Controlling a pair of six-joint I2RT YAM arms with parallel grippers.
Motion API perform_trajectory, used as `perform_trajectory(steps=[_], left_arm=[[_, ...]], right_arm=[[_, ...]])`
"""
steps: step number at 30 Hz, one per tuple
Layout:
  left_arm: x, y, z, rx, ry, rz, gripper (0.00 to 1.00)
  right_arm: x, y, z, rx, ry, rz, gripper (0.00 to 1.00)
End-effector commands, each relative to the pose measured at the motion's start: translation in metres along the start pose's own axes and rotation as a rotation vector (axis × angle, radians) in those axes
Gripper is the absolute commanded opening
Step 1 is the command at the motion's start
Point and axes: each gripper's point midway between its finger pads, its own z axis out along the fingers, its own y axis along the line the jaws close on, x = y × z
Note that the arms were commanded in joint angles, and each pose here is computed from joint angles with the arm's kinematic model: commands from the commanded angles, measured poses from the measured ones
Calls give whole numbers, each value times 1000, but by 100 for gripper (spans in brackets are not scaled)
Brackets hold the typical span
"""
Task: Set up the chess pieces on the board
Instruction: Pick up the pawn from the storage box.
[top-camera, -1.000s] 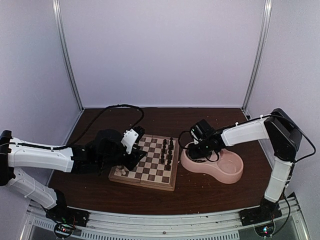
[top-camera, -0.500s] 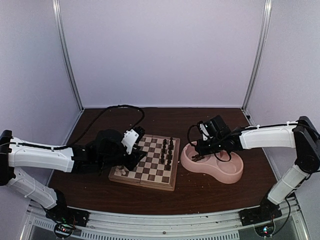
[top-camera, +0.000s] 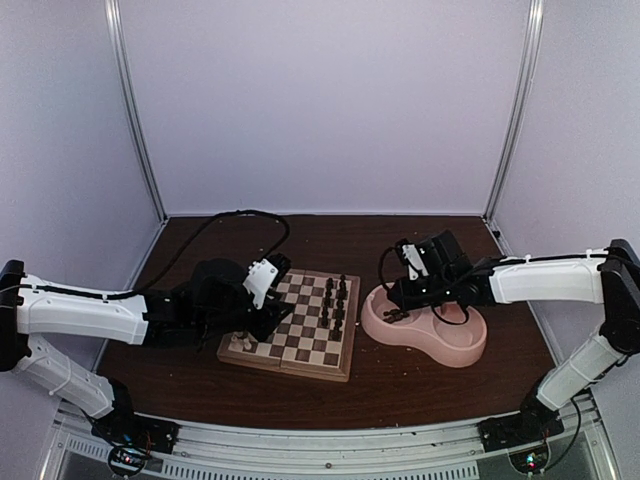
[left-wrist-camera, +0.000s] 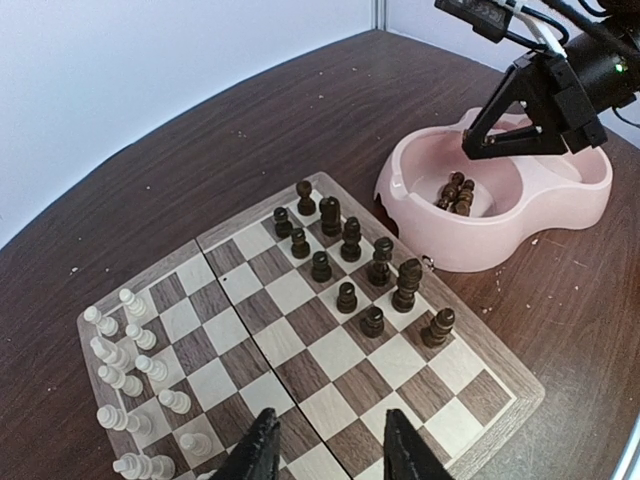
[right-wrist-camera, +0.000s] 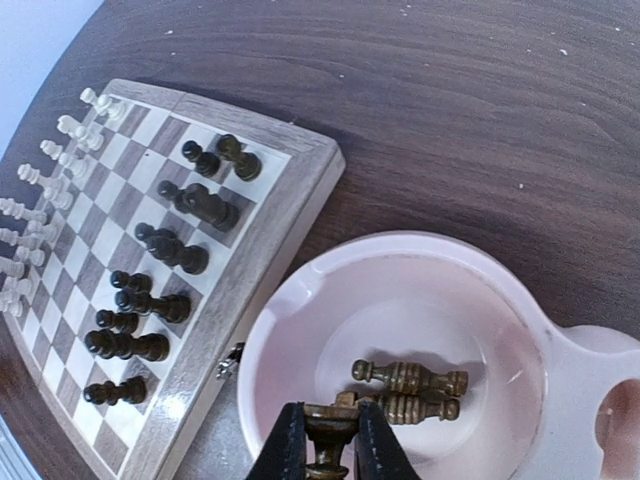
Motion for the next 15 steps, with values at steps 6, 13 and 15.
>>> perform_trajectory(steps=[6,13,15], left_arm=[[-14,15,-2,-52,-62,-136,39],[-18,23,-14,-60,-101,-163,39],[-18,23,-15,-59,-103,-165,39]], right_arm=[[-9,62,-20,-345,-42,-52,10],[-3,109,-39,-518,-77,-179,8],[0,120,-44,-556,-85,-205,8]])
